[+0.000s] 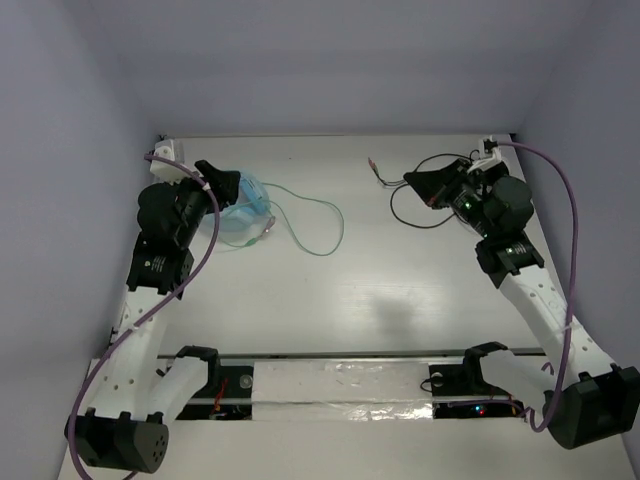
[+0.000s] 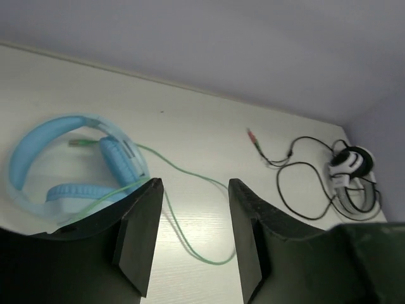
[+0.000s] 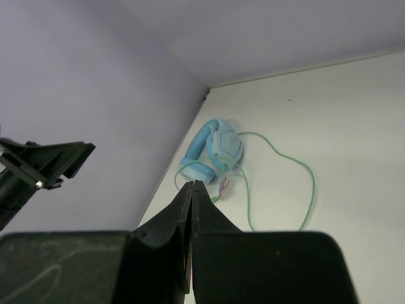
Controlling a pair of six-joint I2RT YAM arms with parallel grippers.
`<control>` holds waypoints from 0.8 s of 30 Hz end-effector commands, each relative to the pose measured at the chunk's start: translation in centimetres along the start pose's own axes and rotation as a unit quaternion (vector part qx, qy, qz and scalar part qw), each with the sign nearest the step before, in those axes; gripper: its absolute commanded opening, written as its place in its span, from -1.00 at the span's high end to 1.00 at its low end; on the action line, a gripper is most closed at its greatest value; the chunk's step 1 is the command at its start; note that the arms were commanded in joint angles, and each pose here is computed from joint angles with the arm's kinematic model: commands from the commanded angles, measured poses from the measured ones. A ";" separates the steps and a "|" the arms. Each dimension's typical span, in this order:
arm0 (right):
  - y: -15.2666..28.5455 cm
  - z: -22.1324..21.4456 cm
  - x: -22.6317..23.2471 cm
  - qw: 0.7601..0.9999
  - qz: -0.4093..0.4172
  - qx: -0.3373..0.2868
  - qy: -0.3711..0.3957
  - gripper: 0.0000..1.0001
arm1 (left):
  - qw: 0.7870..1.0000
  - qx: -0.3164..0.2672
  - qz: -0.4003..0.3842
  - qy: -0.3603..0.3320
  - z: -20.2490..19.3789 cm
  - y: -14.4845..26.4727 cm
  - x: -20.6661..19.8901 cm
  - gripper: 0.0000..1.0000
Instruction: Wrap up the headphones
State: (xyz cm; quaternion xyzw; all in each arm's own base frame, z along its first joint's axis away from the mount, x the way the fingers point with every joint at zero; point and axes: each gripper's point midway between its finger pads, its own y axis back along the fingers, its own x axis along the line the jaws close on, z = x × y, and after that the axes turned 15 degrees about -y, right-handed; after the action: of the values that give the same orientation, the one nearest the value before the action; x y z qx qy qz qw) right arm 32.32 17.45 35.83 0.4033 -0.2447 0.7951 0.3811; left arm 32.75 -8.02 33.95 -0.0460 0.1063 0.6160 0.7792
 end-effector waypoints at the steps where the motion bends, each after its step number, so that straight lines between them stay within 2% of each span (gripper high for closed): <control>1: 0.3 -0.5 2.4 0.999 0.035 0.004 0.029 1.00 | 0.996 -0.006 0.074 -0.040 1.6 -0.1 2.7 0.17; 3: 0.2 -1.6 2.8 0.998 0.041 0.018 0.037 1.00 | 0.993 -0.003 0.102 -0.061 1.0 -0.2 3.9 0.30; 6: -0.1 -2.1 2.9 0.998 0.030 0.019 0.055 1.00 | 0.984 0.038 0.161 -0.070 -0.4 -0.9 6.3 0.80; 7: -0.2 -2.5 2.5 0.998 0.021 0.024 0.056 1.00 | 0.974 0.082 0.195 -0.075 -2.5 -1.5 7.9 1.00; 9: -0.3 -2.8 2.2 0.998 0.013 0.025 0.057 1.00 | 0.965 0.111 0.222 -0.082 -3.3 -2.0 9.0 1.00; 10: -0.3 -2.8 2.1 0.998 0.011 0.025 0.057 1.00 | 0.953 0.141 0.255 -0.079 -4.9 -2.1 11.0 1.00; 12: -0.1 -2.8 1.8 0.998 0.009 0.020 0.059 1.00 | 0.944 0.158 0.281 -0.064 -5.7 -2.1 12.8 1.00; 15: 0.2 -3.2 1.0 0.998 0.004 0.020 0.059 1.00 | 0.935 0.178 0.304 -0.032 -7.1 -2.6 15.9 0.81; 19: 0.4 -3.7 0.7 0.998 0.005 0.025 0.060 1.00 | 0.912 0.226 0.340 -0.044 -9.5 -3.3 19.1 0.22; 22: 0.4 -4.2 1.3 0.998 0.020 0.035 0.058 1.00 | 0.906 0.230 0.352 -0.043 -10.7 -4.4 21.3 0.04; 24: 0.4 -4.6 1.4 0.997 0.026 0.044 0.055 1.00 | 0.918 0.216 0.331 -0.031 -10.8 -5.6 22.3 -0.08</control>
State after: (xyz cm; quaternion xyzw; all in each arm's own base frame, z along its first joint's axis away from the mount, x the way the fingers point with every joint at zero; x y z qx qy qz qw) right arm 30.15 20.47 32.99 0.3884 -0.1876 0.8184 0.3797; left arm 39.42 7.89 15.93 0.2203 0.2510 0.7905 0.5133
